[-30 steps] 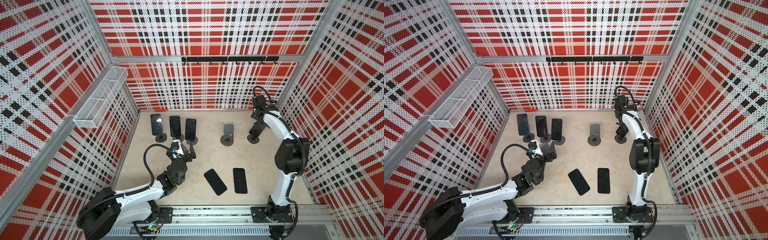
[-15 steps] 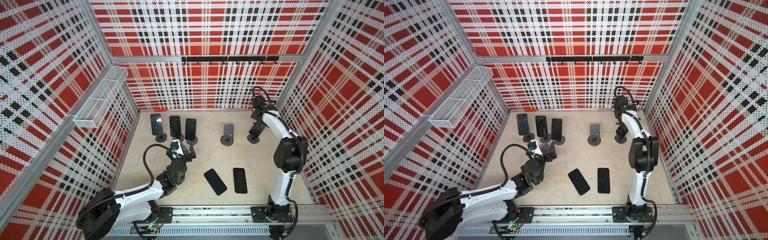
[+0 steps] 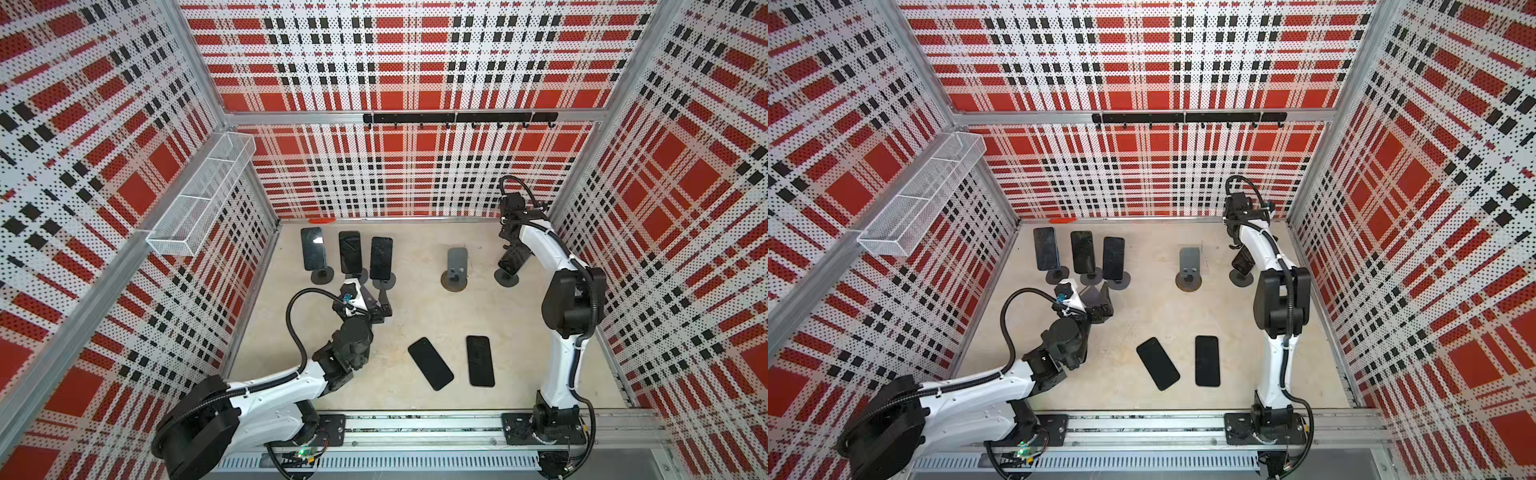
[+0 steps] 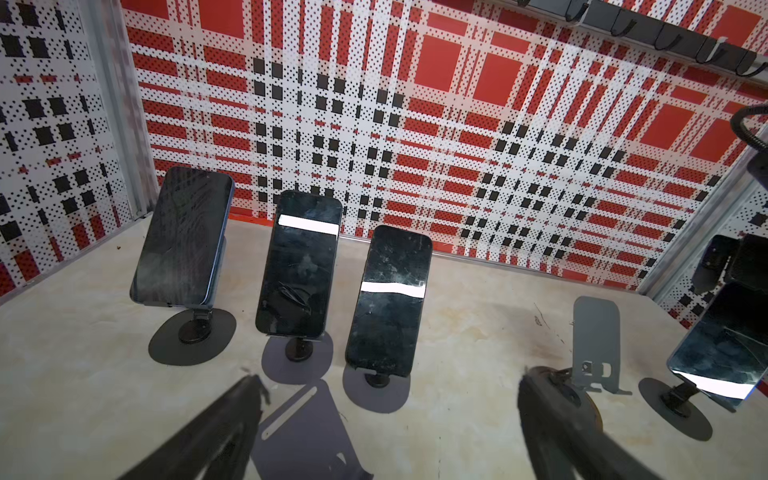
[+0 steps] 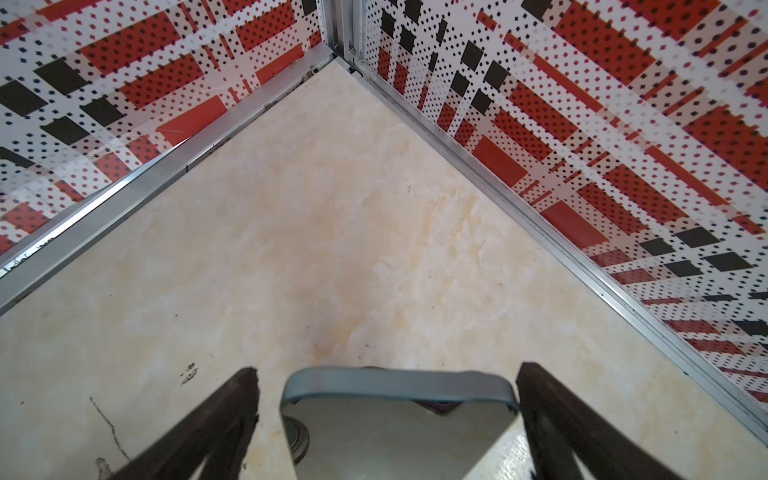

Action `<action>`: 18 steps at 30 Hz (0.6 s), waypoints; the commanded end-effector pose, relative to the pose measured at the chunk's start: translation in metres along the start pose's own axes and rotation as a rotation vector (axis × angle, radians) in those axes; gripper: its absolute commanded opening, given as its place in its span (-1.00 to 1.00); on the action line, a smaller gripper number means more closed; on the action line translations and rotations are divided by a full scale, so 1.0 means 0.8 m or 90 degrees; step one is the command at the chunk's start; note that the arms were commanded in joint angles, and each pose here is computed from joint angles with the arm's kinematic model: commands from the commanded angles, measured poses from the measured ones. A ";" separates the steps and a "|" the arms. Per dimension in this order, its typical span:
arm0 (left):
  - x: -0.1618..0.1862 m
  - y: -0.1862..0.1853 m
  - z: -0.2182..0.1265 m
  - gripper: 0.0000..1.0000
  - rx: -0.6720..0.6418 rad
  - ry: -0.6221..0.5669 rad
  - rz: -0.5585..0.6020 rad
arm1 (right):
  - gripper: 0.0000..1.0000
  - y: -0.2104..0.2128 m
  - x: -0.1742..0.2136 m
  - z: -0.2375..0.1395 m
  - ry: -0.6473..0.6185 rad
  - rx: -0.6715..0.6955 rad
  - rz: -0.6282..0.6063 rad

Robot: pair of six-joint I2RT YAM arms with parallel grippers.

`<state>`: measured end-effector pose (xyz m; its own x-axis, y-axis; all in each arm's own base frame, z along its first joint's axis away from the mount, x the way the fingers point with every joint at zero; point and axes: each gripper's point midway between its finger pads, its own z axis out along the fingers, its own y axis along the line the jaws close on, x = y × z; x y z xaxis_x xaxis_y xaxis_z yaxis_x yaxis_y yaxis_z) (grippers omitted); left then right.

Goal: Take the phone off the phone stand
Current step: 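Close the right gripper on the top edge of the corner phone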

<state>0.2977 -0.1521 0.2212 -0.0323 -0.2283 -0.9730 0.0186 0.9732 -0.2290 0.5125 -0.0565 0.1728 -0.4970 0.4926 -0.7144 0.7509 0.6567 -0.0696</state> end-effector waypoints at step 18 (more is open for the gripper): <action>-0.001 0.007 0.001 0.96 -0.001 -0.003 -0.016 | 0.76 -0.007 0.011 0.013 0.005 0.016 -0.004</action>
<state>0.2992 -0.1504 0.2218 -0.0320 -0.2443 -0.9692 0.0214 0.9693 -0.2451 0.5081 -0.0568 0.1605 -0.5224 0.4862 -0.7005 0.7444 0.6607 -0.0965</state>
